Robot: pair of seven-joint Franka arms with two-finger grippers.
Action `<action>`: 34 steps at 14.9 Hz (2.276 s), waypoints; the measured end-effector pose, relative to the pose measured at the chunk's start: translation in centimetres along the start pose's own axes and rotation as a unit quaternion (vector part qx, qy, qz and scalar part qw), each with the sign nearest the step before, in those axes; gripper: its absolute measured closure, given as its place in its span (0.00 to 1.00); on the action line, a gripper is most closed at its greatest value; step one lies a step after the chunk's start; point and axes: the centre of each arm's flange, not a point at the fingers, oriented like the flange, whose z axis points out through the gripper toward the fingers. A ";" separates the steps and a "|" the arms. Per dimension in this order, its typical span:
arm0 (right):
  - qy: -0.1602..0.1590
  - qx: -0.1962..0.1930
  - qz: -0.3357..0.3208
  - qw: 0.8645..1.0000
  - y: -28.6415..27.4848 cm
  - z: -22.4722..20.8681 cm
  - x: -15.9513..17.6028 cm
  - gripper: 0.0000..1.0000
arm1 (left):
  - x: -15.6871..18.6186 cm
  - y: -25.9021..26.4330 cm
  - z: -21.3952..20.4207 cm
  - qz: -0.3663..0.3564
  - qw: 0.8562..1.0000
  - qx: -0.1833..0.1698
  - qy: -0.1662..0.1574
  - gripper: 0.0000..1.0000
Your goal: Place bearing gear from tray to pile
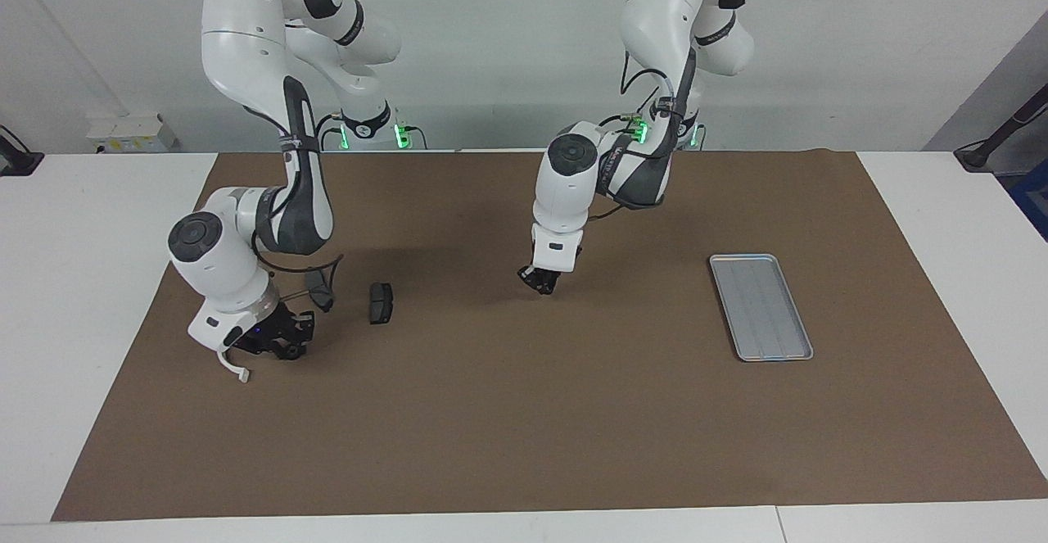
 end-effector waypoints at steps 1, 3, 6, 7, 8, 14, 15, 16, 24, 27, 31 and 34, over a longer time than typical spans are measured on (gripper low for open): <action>0.002 0.000 0.001 1.000 -0.2 -0.5 0.1 0.24 | 0.0 0.0 0.2 0.000 1.000 0.000 0.000 0.77; 0.004 0.002 0.011 1.000 -0.9 -2.3 0.3 0.20 | 0.1 0.1 0.5 0.000 1.000 -0.005 0.002 0.77; 0.007 0.004 0.024 1.000 -3.0 -5.6 0.9 0.20 | 0.2 0.1 1.6 -0.001 1.000 0.000 0.001 0.77; 0.010 0.004 0.026 1.000 -3.7 -6.5 1.1 0.20 | 0.2 0.0 1.8 -0.001 1.000 0.001 0.001 0.77; 0.012 0.004 0.027 1.000 -4.3 -7.1 1.3 0.20 | 0.2 0.0 2.0 -0.001 1.000 0.003 0.000 0.77; 0.013 0.003 0.030 0.999 -4.2 -7.3 1.3 0.20 | 0.1 -0.1 3.0 -0.001 1.000 0.009 -0.002 0.77; 0.013 0.002 0.031 0.999 -4.1 -7.3 1.3 0.20 | 0.1 0.0 3.0 -0.001 1.000 0.009 -0.002 0.77; 0.013 0.002 0.032 0.999 -4.0 -7.3 1.2 0.20 | 0.1 0.0 3.0 -0.001 1.000 0.009 -0.002 0.77; 0.016 0.002 0.031 0.999 -3.5 -6.8 1.2 0.20 | 0.4 -0.2 2.9 -0.003 1.000 0.017 -0.004 0.04; 0.014 0.005 0.046 0.999 -5.9 -6.8 1.7 0.20 | 1.8 -0.5 0.3 -0.014 1.000 0.023 -0.003 0.00; -0.006 0.011 0.093 0.996 -16.5 -7.0 2.9 0.20 | 6.4 -3.1 -5.2 -0.043 0.999 0.017 0.001 0.00; -0.010 0.004 0.140 0.990 -26.7 -7.9 2.5 0.20 | 11.4 -7.2 -9.9 -0.022 1.000 0.021 -0.003 0.00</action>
